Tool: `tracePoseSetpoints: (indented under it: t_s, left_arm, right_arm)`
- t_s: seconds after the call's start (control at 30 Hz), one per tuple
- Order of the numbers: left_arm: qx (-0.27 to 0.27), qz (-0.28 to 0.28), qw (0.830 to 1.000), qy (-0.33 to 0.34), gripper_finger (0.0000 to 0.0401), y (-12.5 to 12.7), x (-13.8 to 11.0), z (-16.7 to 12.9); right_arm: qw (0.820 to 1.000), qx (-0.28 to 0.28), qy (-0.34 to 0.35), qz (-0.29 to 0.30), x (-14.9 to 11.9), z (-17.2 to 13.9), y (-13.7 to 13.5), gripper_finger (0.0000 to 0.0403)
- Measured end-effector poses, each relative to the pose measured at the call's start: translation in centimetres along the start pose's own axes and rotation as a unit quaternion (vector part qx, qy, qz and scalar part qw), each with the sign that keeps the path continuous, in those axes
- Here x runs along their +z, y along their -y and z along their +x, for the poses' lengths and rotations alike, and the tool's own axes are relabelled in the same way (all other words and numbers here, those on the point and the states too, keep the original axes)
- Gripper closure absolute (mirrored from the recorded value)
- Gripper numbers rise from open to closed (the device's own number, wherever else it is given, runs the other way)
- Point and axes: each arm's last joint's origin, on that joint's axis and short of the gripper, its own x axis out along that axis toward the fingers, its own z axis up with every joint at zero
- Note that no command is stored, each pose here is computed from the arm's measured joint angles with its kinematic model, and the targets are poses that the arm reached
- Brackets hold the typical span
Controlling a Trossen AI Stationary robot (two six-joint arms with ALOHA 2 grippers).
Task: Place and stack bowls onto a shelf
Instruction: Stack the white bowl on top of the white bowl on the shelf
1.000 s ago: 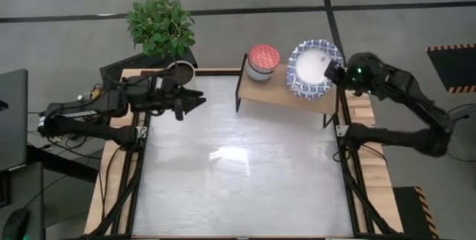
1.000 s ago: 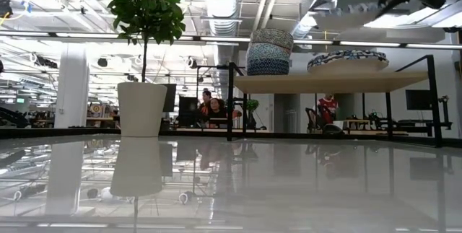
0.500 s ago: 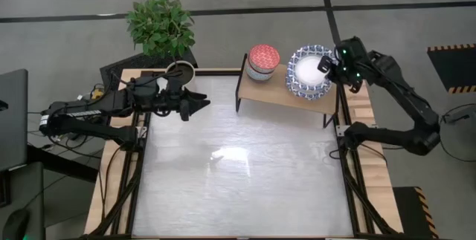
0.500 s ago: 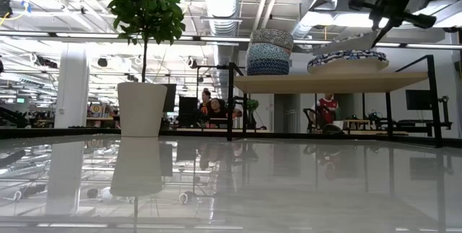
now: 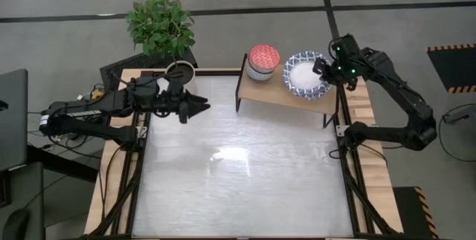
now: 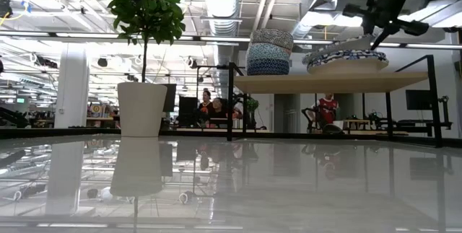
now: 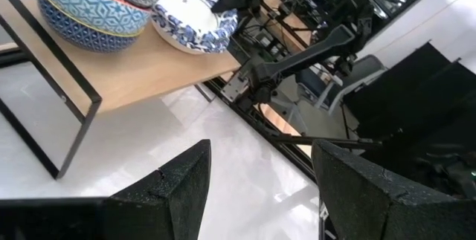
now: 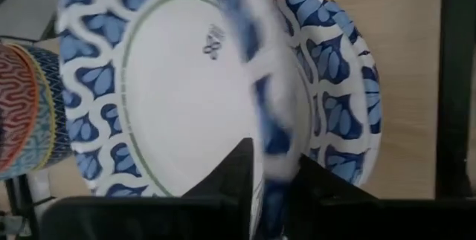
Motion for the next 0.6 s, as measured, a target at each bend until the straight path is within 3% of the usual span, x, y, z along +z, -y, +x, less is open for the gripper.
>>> tracePoseSetpoints:
  t_s: [0.43,0.6]
  left_arm:
    - [-0.016,0.009,1.0,-0.013,0.0184,0.1,-0.1,0.0]
    - [-0.015,0.004,1.0,-0.012,0.0184,0.1,-0.1,0.0]
  right_arm:
    - [1.0,-0.011,0.011,-0.023,-0.3,-0.5,0.4,0.0179]
    - [0.999,-0.018,0.028,-0.016,-0.7,-1.4,1.0,0.0158]
